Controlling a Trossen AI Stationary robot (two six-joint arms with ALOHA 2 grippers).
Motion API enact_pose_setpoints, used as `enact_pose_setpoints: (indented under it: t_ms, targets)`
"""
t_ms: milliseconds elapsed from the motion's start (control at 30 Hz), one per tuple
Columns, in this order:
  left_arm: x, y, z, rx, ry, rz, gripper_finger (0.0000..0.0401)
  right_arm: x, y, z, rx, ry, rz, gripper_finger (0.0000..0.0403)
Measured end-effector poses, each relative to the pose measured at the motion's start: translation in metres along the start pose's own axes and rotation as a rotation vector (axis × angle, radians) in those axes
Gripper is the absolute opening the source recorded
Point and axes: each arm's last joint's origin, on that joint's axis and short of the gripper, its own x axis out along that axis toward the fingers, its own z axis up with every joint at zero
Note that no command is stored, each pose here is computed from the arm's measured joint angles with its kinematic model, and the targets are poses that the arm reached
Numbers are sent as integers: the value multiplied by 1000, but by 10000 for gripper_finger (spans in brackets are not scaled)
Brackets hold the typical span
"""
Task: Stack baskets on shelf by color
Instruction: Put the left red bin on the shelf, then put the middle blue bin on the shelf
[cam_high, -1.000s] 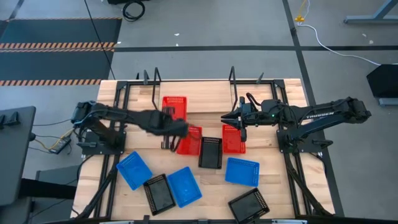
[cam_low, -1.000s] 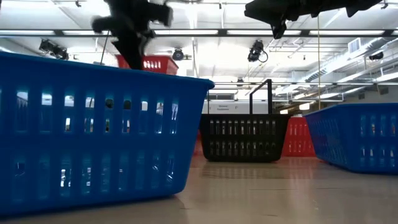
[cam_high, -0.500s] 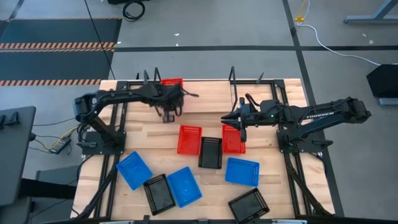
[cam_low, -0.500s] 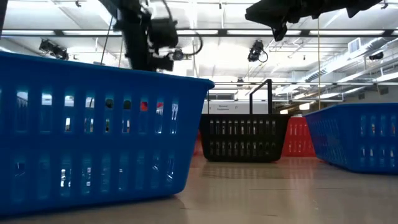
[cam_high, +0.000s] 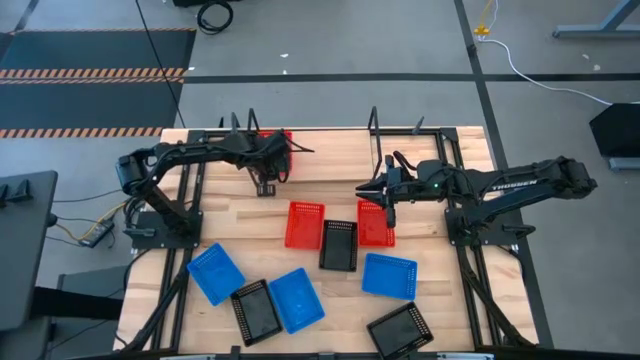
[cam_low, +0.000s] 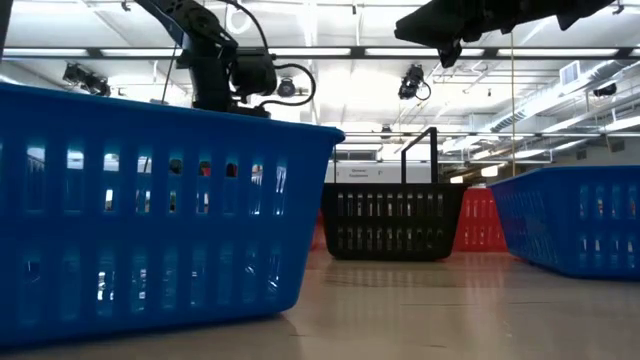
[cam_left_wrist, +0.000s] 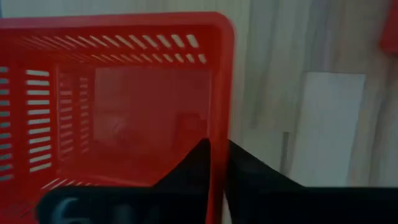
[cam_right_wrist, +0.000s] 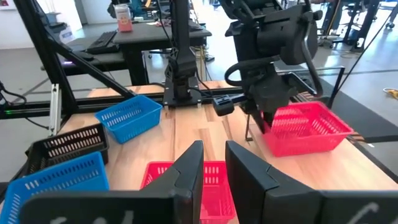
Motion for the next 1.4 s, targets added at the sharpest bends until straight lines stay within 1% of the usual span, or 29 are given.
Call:
enact_pose_setpoints:
  t_ms: [133, 233, 300, 367, 433, 567, 633, 733, 800, 900, 933, 1000, 1167, 1300, 1400]
  targets:
    - [0, 1, -1, -17, 9, 16, 104, 0, -3, 0, 1, 0, -12, 75]
    - [-2, 3, 0, -44, 34, 72, 137, 0, -4, 0, 2, -1, -17, 75]
    - [-9, 5, 4, -59, 37, 104, 154, 0, -4, 0, 2, -1, -17, 75]
    - [-20, 7, 11, -65, 38, 108, 168, 0, -4, 0, 2, -1, -17, 75]
    - [-35, 9, 21, -68, 12, 111, 177, -1, -4, 1, 2, -4, -17, 75]
    - [-69, 5, 44, -71, -78, 104, 187, -4, -4, 4, 7, -20, -16, 75]
    - [-86, -3, 55, -79, -140, 84, 187, -6, -4, 5, 10, -27, -16, 75]
    - [-104, -26, 69, -64, -218, -1, 184, -11, -3, 6, 16, -20, -14, 75]
    - [-112, -50, 77, -28, -259, -64, 182, -14, -3, 4, 32, 0, -13, 75]
    - [-118, -91, 80, 34, -265, -126, 179, -19, -4, 2, 59, 37, -16, 75]
    - [-120, -105, 80, 37, -264, -146, 179, -20, -4, 1, 68, 49, -17, 75]
    - [-124, -131, 79, 15, -261, -188, 179, -22, -4, -1, 89, 79, -21, 75]
    - [-138, -186, 71, -124, -253, -287, 176, -22, -4, -7, 118, 136, -28, 75]
    - [-150, -221, 62, -199, -246, -352, 176, -22, -4, -7, 133, 141, -29, 75]
    - [-158, -240, 55, -235, -262, -354, 174, -22, -4, -7, 136, 141, -30, 75]
